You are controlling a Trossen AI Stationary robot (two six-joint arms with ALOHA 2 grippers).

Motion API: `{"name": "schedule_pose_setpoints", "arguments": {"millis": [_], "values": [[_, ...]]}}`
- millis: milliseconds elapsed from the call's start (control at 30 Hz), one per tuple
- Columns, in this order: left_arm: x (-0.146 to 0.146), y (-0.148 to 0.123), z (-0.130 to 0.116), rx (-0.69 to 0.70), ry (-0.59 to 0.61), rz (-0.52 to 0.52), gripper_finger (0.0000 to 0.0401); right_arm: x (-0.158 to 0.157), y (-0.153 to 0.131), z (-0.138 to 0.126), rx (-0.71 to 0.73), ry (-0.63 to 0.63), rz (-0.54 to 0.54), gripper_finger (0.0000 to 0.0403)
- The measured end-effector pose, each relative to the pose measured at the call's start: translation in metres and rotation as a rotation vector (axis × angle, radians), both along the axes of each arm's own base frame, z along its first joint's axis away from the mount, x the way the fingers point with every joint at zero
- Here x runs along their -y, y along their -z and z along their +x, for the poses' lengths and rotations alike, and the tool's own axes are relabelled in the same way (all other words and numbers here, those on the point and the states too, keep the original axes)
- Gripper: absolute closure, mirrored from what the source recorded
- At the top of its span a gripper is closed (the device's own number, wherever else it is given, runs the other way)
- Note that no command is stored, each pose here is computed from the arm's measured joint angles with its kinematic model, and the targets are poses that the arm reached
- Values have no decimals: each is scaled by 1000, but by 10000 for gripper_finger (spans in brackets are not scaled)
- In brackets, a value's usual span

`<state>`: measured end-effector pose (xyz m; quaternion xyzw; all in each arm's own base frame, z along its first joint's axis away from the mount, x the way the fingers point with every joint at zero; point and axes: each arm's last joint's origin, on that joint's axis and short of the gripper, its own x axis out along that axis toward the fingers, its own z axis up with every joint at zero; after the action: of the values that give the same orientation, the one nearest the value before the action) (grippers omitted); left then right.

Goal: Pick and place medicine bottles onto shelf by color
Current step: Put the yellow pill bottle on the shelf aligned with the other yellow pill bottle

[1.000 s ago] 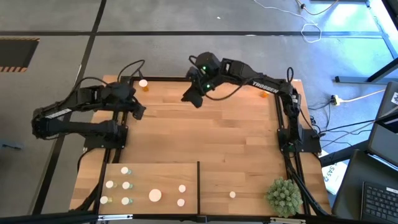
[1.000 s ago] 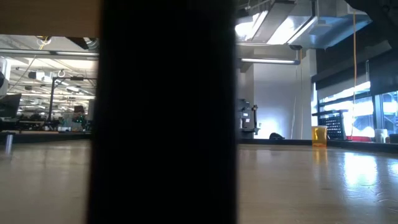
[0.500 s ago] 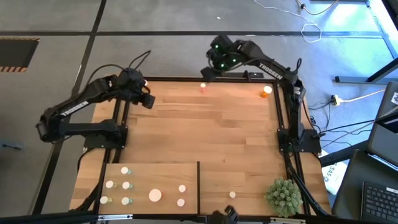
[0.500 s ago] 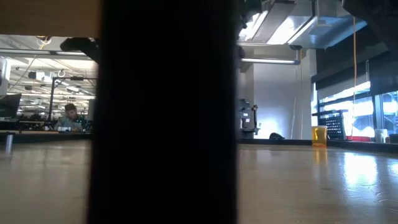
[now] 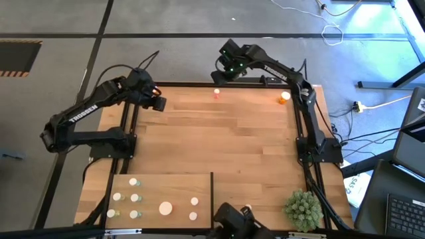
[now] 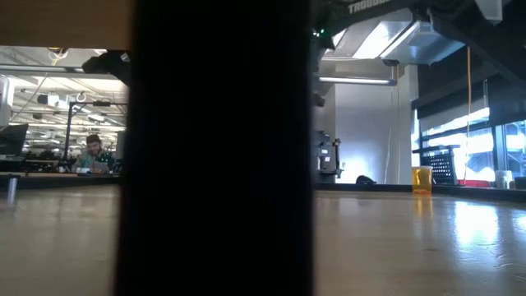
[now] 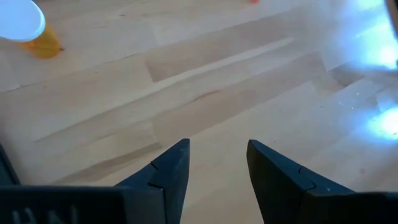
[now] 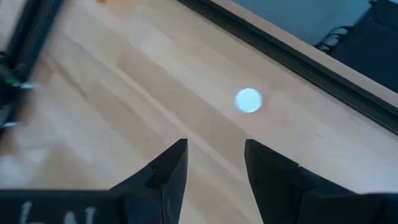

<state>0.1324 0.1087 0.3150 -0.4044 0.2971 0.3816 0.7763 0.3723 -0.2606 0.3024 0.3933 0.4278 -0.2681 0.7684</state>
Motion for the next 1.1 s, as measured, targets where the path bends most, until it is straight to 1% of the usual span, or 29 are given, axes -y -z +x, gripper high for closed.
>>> {"name": "schedule_pose_setpoints", "arguments": {"millis": [67, 100, 133, 233, 333, 400, 467, 533, 600, 800, 900, 967, 1033, 1100], "values": [[-1, 0, 0, 0, -4, 0, 248, 3, 10, 0, -34, -5, 16, 241], [-1, 0, -1, 0, -6, 1, 248, 4, 14, 0, -53, -33, 22, 241], [-1, 0, -1, -1, -7, 1, 248, 3, 18, -1, -77, -87, 38, 241], [-1, 0, -1, -9, 7, 13, 248, -7, 25, -11, -149, -258, 131, 241], [-1, 0, -1, -17, 26, 25, 248, -17, 24, -22, -223, -363, 217, 241], [-1, 0, -1, -19, 29, 28, 248, -25, 22, -27, -274, -425, 230, 241], [-1, 0, -1, -20, 31, 29, 248, -33, 16, -24, -281, -480, 175, 241], [-1, 0, -1, -20, 31, 29, 248, -48, 5, -21, -258, -537, 147, 241], [-1, 0, -1, -20, 31, 29, 248, -66, -9, -19, -230, -605, 109, 241], [-1, 0, -1, -41, 82, 61, 248, -130, -53, -20, -165, -742, -7, 241], [-1, 0, -1, -43, 134, 72, 248, -161, -70, -23, -167, -750, -59, 241], [0, 0, 0, -30, 185, 67, 248, -177, -78, -26, -176, -722, -89, 241], [1, 0, 1, -17, 228, 63, 248, -191, -83, -31, -175, -694, -81, 241], [2, 0, 1, -10, 274, 68, 248, -205, -81, -37, -206, -668, -71, 241]]}}
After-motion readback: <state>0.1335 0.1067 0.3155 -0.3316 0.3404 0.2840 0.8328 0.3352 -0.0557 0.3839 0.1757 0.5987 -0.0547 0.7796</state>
